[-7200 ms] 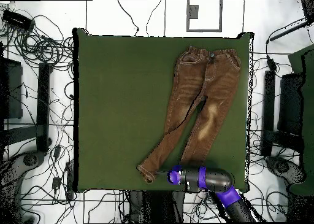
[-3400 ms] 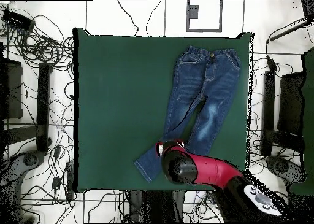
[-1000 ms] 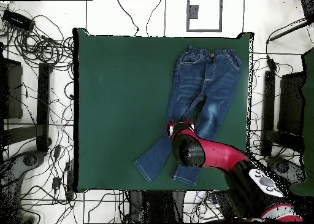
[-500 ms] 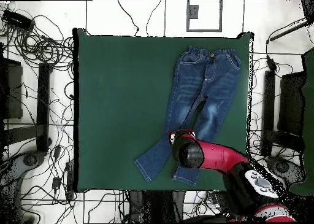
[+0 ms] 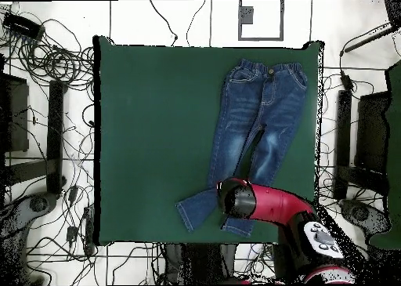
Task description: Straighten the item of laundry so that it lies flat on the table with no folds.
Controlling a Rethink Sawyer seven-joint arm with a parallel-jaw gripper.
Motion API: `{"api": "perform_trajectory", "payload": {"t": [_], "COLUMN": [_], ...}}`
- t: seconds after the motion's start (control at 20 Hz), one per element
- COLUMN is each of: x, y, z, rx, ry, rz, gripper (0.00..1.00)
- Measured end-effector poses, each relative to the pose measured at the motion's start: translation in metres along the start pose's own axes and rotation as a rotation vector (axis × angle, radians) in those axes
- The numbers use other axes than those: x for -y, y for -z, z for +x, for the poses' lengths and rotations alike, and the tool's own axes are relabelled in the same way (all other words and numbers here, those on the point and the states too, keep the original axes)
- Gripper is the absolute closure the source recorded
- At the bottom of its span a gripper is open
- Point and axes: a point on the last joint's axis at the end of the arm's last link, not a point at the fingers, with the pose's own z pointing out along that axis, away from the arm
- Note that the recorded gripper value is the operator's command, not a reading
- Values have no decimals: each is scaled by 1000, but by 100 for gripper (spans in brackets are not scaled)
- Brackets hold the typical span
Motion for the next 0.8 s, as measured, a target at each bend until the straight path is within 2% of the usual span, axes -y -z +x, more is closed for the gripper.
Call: {"api": "perform_trajectory", "payload": {"t": [0.8], "x": [16], "y": [-2], "z": [10], "rx": [-32], "ry": [-71], "rz": [22], "gripper": [0]}}
